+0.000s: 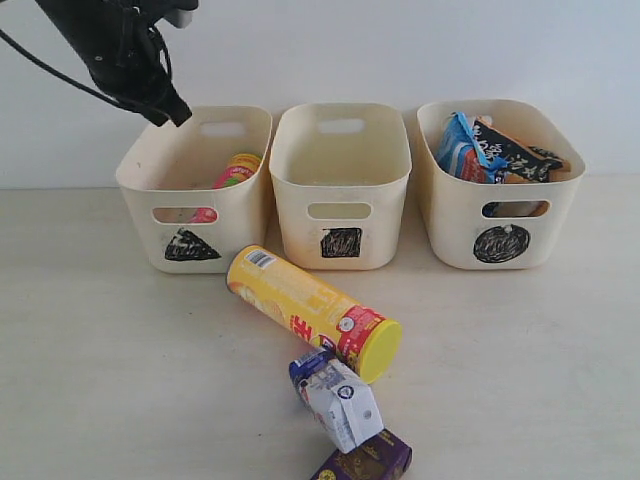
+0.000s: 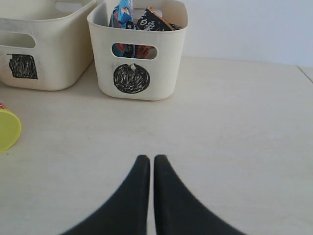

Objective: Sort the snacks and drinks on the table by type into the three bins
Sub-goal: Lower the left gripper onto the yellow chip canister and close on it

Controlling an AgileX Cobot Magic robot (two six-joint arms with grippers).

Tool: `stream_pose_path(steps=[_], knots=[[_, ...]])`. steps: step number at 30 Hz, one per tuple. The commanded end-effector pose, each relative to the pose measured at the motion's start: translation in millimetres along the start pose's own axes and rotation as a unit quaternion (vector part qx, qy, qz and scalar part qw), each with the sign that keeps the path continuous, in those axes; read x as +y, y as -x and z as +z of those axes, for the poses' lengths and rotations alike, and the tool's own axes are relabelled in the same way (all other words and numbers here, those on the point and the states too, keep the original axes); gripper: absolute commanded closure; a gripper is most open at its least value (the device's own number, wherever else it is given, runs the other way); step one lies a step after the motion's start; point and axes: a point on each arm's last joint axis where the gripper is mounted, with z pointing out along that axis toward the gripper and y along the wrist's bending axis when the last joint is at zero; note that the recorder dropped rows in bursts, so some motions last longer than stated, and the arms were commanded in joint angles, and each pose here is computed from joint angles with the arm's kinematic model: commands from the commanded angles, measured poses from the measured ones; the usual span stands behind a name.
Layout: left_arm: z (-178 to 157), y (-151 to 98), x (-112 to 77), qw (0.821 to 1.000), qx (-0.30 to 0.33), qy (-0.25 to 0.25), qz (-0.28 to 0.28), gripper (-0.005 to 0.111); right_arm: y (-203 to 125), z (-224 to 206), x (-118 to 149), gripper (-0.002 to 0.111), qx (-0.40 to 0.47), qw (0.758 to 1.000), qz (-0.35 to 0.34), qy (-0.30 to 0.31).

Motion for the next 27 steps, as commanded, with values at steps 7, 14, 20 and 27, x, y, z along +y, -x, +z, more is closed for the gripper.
stream_pose_path(steps=[7, 14, 20, 27], knots=[[-29.5, -22.5, -54.5, 0.969, -0.031, -0.166, 0.179, 0.103, -0.7, 0.2, -0.2, 0.108, -0.003, 1.000, 0.000, -0.002], [-24.5, -23.0, -98.7, 0.936, -0.016, -0.215, 0.280, 0.103, -0.7, 0.2, -0.2, 0.108, -0.003, 1.000, 0.000, -0.002], [-25.2, -15.8, -138.7, 0.890, -0.031, -0.241, 0.387, 0.103, -1.0, 0.2, -0.2, 0.108, -0.002, 1.000, 0.000, -0.002], [-15.6, -8.7, -175.8, 0.836, -0.065, -0.283, 0.466, 0.077, -1.0, 0.2, -0.2, 0.108, -0.002, 1.000, 0.000, -0.002]])
